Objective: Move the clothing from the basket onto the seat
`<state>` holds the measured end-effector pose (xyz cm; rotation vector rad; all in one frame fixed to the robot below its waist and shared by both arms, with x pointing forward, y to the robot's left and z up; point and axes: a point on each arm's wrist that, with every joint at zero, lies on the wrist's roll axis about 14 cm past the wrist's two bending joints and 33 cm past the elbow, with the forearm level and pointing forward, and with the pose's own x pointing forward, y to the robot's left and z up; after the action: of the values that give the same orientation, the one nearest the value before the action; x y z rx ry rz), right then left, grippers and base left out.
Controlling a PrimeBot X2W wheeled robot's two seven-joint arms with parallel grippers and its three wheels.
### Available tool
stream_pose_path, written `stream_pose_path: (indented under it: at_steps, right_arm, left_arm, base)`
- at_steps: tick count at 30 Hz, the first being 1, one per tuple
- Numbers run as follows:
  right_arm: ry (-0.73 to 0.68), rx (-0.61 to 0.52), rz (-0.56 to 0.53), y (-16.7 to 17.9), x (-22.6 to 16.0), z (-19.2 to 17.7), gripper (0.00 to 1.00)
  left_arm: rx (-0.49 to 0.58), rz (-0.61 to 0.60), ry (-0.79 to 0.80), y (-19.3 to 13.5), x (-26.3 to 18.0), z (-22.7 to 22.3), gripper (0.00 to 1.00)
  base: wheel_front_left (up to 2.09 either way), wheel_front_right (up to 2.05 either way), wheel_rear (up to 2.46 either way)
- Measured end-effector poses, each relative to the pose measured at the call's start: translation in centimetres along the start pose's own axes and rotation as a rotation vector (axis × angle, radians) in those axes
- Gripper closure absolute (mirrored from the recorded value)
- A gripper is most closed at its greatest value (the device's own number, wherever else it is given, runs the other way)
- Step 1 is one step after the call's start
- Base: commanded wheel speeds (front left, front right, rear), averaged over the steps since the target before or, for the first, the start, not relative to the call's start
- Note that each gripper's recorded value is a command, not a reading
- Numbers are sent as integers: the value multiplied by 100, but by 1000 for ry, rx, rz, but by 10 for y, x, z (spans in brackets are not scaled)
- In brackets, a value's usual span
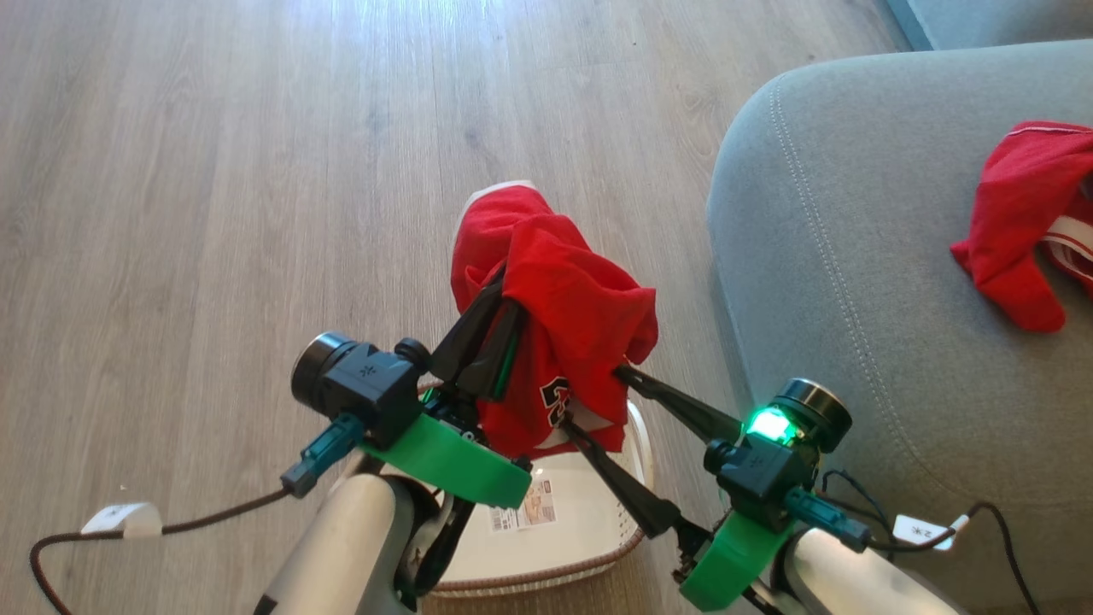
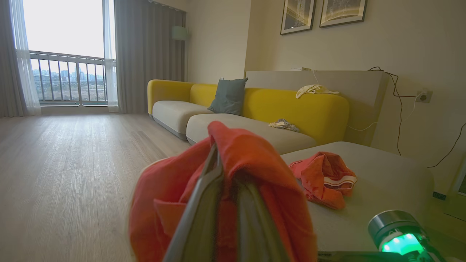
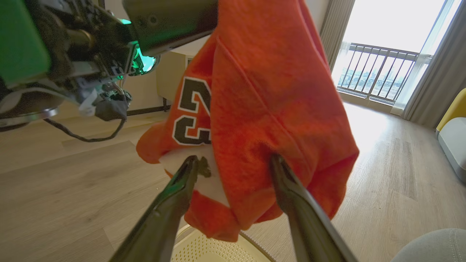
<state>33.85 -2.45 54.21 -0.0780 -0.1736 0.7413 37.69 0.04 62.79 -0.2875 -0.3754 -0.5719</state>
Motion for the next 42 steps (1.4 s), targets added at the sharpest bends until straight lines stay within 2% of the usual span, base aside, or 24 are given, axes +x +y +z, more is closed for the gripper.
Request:
stream_pose_path:
  at_steps: [6, 11, 18, 26, 27, 28, 35, 42]
  right_arm:
    - [11, -6, -14, -3, -4, -3, 0]
    - [32, -40, -63, -19, -6, -7, 0]
    - [56, -65, -61, -17, 0, -15, 0]
    - [62, -49, -80, -19, 12, -18, 0]
    - [65, -43, -79, -18, 13, -19, 58]
    - [66, -34, -81, -17, 14, -20, 100]
    - [52, 42, -129, -25, 18, -19, 100]
    - [-16, 104, -213, -44, 21, -3, 100]
  left_arm:
    - [-2, -12, 1, -5, 1, -1, 100]
    - [-14, -71, 21, -24, -1, -6, 100]
    - [-27, -162, 69, -49, -10, -19, 100]
    - [-37, -171, 77, -54, -15, -19, 100]
    - [-38, -172, 78, -54, -15, -20, 100]
    - [-37, -172, 79, -54, -16, -20, 100]
    - [-31, -158, 88, -51, -18, -22, 100]
    - [-37, -149, 86, -48, -18, -21, 100]
  base:
    - [0, 0, 0]
    - [0, 0, 0]
    - [0, 0, 0]
    - [0, 0, 0]
    - [0, 0, 0]
    - [0, 0, 0]
    - [0, 0, 0]
    - [0, 0, 0]
